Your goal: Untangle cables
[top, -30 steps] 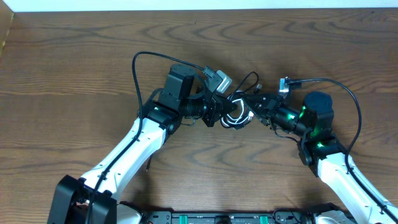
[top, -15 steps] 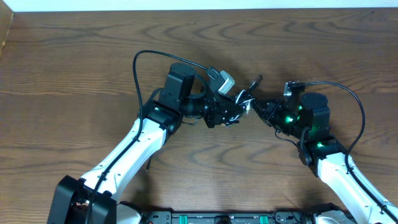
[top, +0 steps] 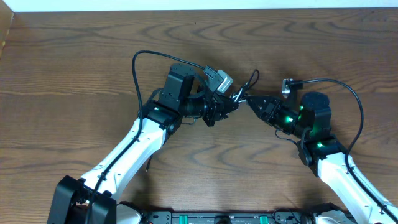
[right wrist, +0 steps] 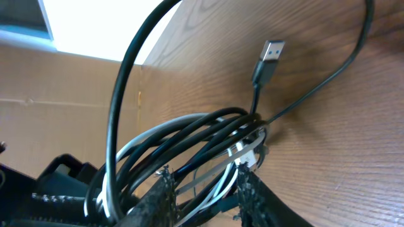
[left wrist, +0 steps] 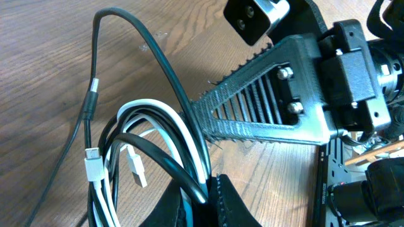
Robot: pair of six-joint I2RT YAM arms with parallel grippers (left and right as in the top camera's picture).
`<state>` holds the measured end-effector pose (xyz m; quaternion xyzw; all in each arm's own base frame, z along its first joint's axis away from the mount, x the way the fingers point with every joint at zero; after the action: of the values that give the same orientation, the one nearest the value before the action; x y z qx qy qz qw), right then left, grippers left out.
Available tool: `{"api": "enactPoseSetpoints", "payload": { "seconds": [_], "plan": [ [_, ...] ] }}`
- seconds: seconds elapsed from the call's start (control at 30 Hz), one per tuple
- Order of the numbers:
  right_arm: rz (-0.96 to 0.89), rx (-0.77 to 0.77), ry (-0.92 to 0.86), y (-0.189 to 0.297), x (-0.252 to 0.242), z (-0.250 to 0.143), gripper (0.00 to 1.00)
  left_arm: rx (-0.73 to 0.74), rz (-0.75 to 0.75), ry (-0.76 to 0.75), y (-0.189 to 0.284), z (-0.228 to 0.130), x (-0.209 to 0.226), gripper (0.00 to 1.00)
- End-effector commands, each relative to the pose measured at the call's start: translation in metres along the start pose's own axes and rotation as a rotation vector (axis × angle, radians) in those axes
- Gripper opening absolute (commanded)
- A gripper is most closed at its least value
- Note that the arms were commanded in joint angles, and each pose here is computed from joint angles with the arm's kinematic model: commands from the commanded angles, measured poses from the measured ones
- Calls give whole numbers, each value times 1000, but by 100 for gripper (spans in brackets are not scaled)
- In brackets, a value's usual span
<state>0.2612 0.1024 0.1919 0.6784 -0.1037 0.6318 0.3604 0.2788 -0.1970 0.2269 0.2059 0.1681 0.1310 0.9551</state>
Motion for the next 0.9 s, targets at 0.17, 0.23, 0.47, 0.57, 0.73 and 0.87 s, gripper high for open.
{"api": "enactPoseSetpoints", "payload": {
  "seconds": [0.17, 0.23, 0.47, 0.57, 0.73, 0.87],
  "plan": [
    [49, 93, -56, 0, 6, -6, 33, -30, 0, -37, 6, 11, -5, 8],
    [48, 92, -92, 0, 6, -6, 33, -30, -1, -38, 6, 11, -5, 8],
    [46, 80, -190, 0, 7, -6, 35, -32, -20, -44, 4, 12, -8, 8],
    [37, 68, -208, -3, 7, -8, 38, -30, -42, -53, 0, 12, -13, 8],
    [13, 22, -224, -10, 8, -16, 28, -56, -110, -87, -4, 17, -23, 8],
    [-26, -20, -235, -12, 4, -17, 2, -130, -226, -152, -2, 28, -32, 8]
  ]
}}
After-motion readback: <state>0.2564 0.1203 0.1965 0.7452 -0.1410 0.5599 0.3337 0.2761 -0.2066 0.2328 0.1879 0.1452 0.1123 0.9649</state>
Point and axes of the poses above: each gripper's point midway between its finger pads, its own y axis back along the fingers, its own x axis along the line the jaws close on, z = x × y, the point moved 10 cm from there along y, back along the fingers, and after that the axes turned 14 degrees about -y, right-handed, at the moved point
